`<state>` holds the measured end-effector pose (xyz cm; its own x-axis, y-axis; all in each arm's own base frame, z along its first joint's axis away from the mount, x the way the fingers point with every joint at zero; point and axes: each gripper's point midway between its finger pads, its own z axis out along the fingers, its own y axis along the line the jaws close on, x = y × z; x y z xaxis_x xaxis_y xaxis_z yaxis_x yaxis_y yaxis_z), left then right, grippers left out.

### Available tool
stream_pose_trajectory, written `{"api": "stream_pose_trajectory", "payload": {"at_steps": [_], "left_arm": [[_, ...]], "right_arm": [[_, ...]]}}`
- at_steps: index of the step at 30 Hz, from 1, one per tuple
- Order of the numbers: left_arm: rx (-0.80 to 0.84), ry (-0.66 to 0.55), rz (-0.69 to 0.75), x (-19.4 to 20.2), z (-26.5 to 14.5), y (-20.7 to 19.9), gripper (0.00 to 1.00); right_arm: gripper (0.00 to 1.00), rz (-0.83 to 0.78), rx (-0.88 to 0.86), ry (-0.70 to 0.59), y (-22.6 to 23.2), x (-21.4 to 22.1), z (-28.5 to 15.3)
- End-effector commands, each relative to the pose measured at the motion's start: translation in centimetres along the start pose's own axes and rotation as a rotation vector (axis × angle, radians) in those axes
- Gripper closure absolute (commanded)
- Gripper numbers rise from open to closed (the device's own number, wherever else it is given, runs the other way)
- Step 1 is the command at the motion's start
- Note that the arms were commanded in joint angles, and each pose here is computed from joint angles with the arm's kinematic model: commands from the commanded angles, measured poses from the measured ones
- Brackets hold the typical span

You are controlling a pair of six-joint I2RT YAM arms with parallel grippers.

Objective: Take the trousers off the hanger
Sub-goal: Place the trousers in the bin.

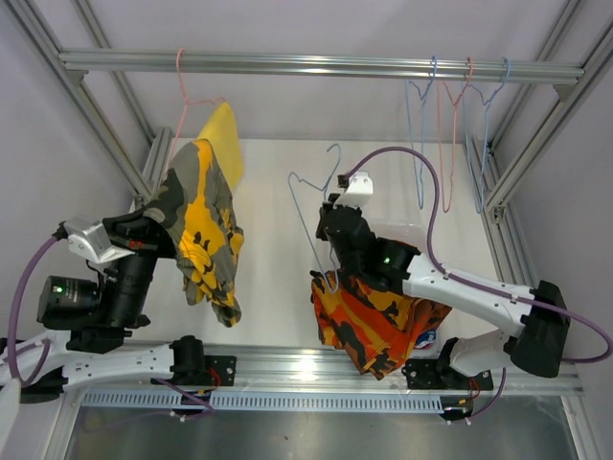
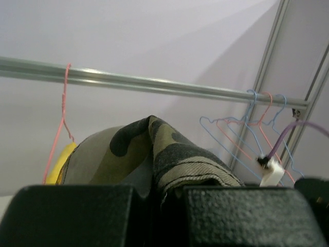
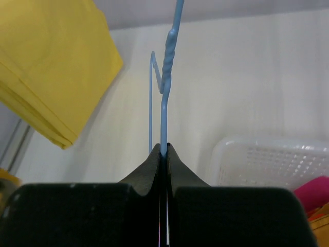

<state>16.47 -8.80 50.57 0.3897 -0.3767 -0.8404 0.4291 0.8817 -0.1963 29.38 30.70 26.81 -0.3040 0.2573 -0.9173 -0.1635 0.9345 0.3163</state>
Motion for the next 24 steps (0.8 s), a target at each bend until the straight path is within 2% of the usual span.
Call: {"api": "stream_pose_trajectory", "payload": {"at_steps": [1, 4, 8, 11, 18, 20, 24], "left_arm": [[0.075, -0.019, -0.061, 0.4, -0.5, -1.4, 0.99], [0.113, 0.028, -0.052, 2.8, -0.9, -2.6, 1.00], [0.153, 0.087, -0.041, 6.6, -1.4, -4.4, 0.99], [0.180, 0.103, -0.061, 7.9, -1.3, -5.8, 0.99], [0.244, 0.135, -0.052, 9.5, 0.7, -10.1, 1.00], [0.265, 0.125, -0.069, 8.8, 1.4, -11.2, 0.99], [0.304, 0.157, -0.053, 10.4, 2.5, -14.2, 0.99]], "right_arm": [[1.00, 0.023, -0.045, -0.202, 0.7, -11.4, -3.9], [1.00, -0.042, -0.060, -0.239, 0.2, -14.9, -6.1], [1.00, -0.044, -0.097, -0.312, -0.6, -20.7, -10.0], [1.00, -0.043, -0.111, -0.345, -1.6, -23.4, -12.4], [1.00, -0.055, -0.094, -0.343, -4.0, -23.6, -14.4], [1.00, -0.049, -0.101, -0.339, -4.6, -23.4, -14.9], [1.00, -0.032, -0.105, -0.339, -5.6, -23.1, -15.7]]}}
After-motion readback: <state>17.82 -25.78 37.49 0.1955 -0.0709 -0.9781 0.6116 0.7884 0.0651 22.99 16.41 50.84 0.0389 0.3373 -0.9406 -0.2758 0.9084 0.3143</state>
